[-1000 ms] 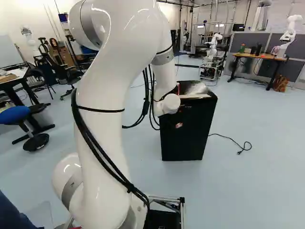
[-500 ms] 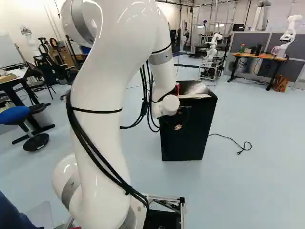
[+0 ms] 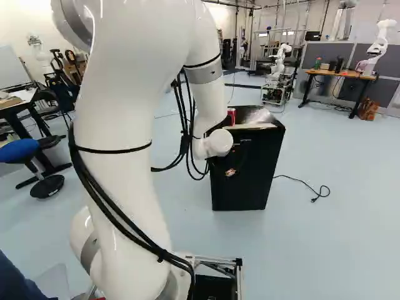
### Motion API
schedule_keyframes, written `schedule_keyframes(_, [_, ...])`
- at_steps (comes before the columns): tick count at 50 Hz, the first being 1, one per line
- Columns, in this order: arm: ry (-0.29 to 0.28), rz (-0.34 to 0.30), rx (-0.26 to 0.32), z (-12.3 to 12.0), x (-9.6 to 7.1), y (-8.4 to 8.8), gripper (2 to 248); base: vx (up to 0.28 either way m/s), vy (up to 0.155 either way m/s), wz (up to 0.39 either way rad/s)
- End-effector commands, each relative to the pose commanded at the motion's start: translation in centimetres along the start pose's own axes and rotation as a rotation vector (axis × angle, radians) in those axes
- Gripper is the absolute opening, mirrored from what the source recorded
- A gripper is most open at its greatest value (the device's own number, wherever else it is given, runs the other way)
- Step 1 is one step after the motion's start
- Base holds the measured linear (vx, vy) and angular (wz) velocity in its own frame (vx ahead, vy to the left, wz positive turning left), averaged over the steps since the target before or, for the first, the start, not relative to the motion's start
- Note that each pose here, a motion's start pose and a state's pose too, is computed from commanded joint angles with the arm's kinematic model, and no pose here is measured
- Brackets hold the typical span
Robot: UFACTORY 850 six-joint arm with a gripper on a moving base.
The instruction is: Grab a drink from the fridge
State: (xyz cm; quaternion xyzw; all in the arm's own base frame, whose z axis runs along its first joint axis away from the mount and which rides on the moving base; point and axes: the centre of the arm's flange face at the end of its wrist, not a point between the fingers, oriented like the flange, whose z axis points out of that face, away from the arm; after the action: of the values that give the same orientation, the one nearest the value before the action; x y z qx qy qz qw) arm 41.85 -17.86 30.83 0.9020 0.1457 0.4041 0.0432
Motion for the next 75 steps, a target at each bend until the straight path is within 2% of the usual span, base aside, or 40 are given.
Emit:
schedule_keyframes(20, [0.131,0.052,-0.033,-3.2,-0.9,-1.1,247,0.000,0.000,0.000])
schedule_keyframes(36, [0.247,0.102,-0.082,-5.4,-1.3,-1.5,247,0.000,0.000,0.000])
schedule_keyframes(57, [0.399,0.148,-0.148,-5.9,0.0,-0.8,247,0.000,0.000,0.000])
schedule_keyframes(75, [0.492,0.174,-0.196,-4.6,1.7,0.7,247,0.000,0.000,0.000])
